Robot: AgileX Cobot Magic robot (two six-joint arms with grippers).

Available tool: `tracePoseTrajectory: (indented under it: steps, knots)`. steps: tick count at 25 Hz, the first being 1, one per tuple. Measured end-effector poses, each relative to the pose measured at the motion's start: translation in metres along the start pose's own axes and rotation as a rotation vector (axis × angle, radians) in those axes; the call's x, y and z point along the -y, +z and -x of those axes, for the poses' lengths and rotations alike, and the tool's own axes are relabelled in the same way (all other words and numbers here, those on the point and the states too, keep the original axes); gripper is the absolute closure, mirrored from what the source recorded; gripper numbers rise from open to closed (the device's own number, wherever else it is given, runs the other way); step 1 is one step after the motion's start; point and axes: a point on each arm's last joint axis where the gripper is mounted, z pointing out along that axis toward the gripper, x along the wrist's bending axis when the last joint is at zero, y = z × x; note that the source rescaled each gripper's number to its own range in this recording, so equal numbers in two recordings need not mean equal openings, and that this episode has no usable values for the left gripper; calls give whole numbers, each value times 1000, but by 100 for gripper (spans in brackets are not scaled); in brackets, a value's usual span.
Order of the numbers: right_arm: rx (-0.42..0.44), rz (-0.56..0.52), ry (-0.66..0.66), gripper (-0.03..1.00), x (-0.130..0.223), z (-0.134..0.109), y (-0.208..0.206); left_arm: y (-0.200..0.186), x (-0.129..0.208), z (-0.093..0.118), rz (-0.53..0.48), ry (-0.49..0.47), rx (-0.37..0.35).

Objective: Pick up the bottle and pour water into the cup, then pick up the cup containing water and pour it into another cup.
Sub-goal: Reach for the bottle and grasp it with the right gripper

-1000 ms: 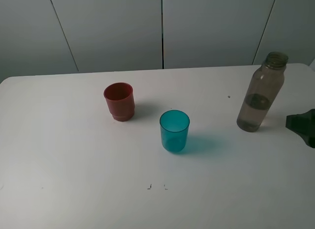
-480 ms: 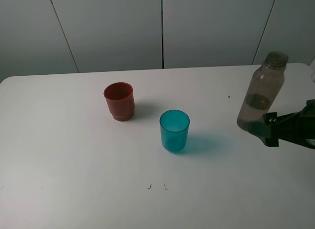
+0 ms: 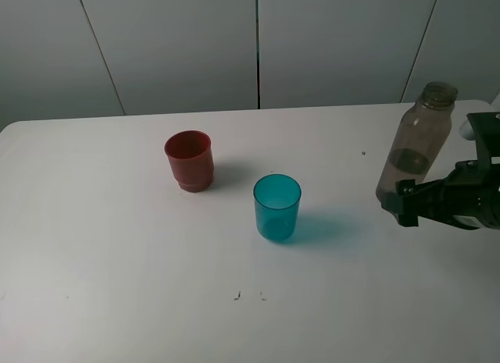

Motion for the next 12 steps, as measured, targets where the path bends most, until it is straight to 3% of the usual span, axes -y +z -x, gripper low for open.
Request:
tracePoseTrajectory:
  steps: [6, 12]
  knots:
    - [21, -46, -3, -3, 7, 2, 17, 0, 0, 0, 0, 0, 0]
    - [52, 33, -13, -3, 18, 7, 23, 0, 0, 0, 0, 0, 0]
